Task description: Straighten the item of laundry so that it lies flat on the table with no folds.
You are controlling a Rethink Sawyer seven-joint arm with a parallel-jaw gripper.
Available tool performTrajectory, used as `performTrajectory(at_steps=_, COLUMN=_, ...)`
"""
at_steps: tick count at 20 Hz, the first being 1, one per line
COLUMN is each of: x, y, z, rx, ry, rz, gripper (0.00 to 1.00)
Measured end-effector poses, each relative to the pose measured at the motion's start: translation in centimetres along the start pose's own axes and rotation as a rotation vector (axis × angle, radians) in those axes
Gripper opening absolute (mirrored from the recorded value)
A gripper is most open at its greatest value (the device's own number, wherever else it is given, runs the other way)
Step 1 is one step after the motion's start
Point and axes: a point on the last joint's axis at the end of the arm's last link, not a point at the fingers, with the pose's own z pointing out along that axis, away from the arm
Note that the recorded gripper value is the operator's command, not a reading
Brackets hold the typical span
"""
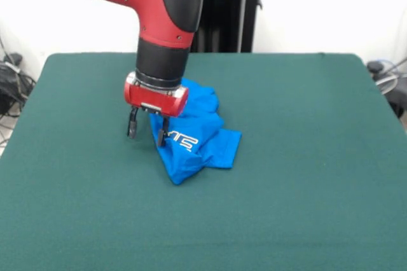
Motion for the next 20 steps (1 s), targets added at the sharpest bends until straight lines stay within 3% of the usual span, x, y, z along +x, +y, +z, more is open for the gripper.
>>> performTrajectory(at_steps=5, x=-0.3, y=0.0, z=-0.4, rx=0.002, ry=0.000, rz=0.025, gripper=1.00)
performTrajectory(at_steps=6, x=-0.4, y=0.0, z=-0.5, rx=0.002, ry=0.000, rz=0.031, gripper=0.00)
performTrajectory(at_steps=10, x=-0.3, y=-0.3, z=-0.5, rx=-0.008, ry=0.002, rz=0.014, gripper=0.00)
performTrajectory(at_steps=16, x=-0.4, y=-2.6, z=-0.7, rx=-0.009, ry=0.042, rz=0.055, gripper=0.00)
performTrajectory(at_steps=20, x=-0.3, y=-6.3, z=-0.7, rx=0.007, ry=0.049, rz=0.091, gripper=0.00)
